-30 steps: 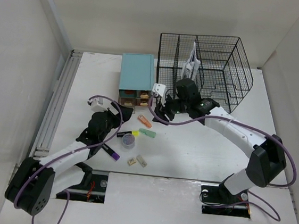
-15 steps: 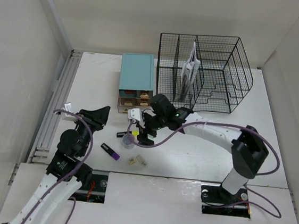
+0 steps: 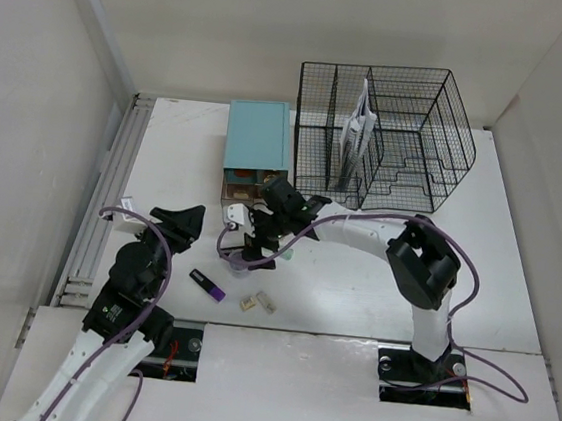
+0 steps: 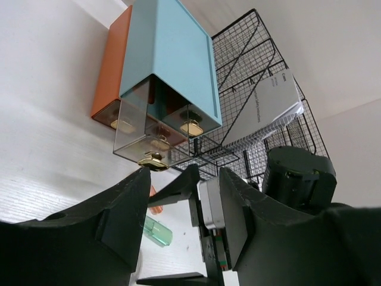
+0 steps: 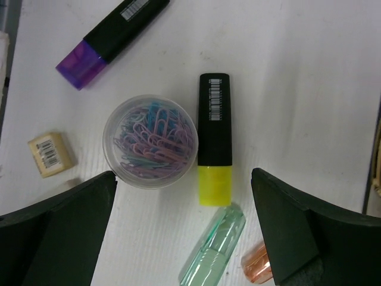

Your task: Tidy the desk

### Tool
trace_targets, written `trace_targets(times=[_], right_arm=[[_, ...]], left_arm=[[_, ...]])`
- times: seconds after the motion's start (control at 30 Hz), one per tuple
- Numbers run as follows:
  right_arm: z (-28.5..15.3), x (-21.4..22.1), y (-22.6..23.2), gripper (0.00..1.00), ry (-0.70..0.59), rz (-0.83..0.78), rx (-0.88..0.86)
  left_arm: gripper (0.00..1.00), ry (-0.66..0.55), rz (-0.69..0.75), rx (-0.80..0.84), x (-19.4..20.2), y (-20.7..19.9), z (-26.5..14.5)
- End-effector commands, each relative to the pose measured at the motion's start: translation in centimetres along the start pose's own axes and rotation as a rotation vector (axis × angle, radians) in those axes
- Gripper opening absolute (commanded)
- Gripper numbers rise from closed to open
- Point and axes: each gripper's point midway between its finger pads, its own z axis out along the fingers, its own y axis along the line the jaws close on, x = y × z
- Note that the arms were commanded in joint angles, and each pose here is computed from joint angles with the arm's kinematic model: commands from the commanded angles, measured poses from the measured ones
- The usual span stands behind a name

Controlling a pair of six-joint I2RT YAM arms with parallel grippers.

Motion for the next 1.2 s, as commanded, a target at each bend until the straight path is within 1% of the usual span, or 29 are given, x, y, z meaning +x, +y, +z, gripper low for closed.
trace_targets(times=[0.0, 0.17, 0.23, 0.33, 0.53, 0.63, 0.67, 0.7, 0.77, 0.8, 0.87, 0.9, 0.93, 0.97, 1.03, 1.17], right_arm=[[0.7, -2.1, -1.7, 0.99, -0.048, -0.043, 0.028], [2.0, -2.3, -0.4, 0.99, -0.035, -0.044, -0.006], [2.8, -2.3, 0.5, 0.99, -0.029, -0.050, -0.027], [3.1, -2.1, 1.1, 0.99, -0.022, -0.052, -0.039], [3.3, -2.3, 1.0, 0.99, -0.028, -0.028, -0.035], [3.7, -2.4, 1.1, 0.95, -0.023, -0.024, -0.035], [4.0, -2.1, 0.9, 0.92, -0.020, -0.011, -0.026], [4.0, -2.1, 0.8, 0.81, -0.015, -0.002, -0.018], [4.1, -2.4, 0.4, 0.66, -0.025, 0.015, 0.002], [4.1, -2.4, 0.4, 0.52, -0.025, 0.015, 0.002], [4.0, -2.3, 0.3, 0.43, -0.019, 0.026, 0.011], [3.9, -3.0, 0.7, 0.38, -0.028, 0.023, 0.009], [3.6, -3.2, 0.6, 0.23, -0.031, 0.019, 0.020], [3.3, -3.1, 0.9, 0.19, -0.018, 0.027, 0.013], [1.8, -4.9, 0.8, 0.16, -0.041, 0.012, 0.027], [-1.3, -7.7, 1.2, 0.16, -0.078, -0.014, 0.049]], left_arm=[[0.47, -0.033, -0.014, 0.039, -1.2, -1.3, -0.5], [0.47, -0.037, -0.013, 0.031, -1.1, -0.8, -0.6], [0.47, -0.065, -0.028, 0.027, -1.7, -0.7, -0.9], [0.47, -0.071, -0.027, 0.020, -1.8, -0.5, -1.0], [0.47, -0.079, -0.037, 0.016, -2.0, -0.4, -1.1], [0.47, -0.074, -0.034, 0.009, -1.8, -0.2, -1.1], [0.47, -0.067, -0.029, 0.000, -1.7, 0.1, -1.1], [0.47, -0.080, -0.033, 0.001, -1.9, 0.1, -1.2], [0.47, -0.075, -0.030, -0.006, -1.8, 0.2, -1.2], [0.47, -0.086, -0.037, 0.009, -2.2, -0.2, -1.5], [0.47, -0.094, -0.038, 0.005, -2.4, 0.0, -1.6], [0.47, -0.089, -0.034, -0.002, -2.3, 0.1, -1.6], [0.47, -0.095, -0.038, 0.006, -2.4, 0.0, -1.8], [0.47, -0.103, -0.038, -0.001, -2.6, 0.1, -1.8], [0.47, -0.103, -0.038, -0.002, -2.7, 0.1, -2.1], [0.47, -0.107, -0.041, 0.005, -3.0, -0.1, -2.3]])
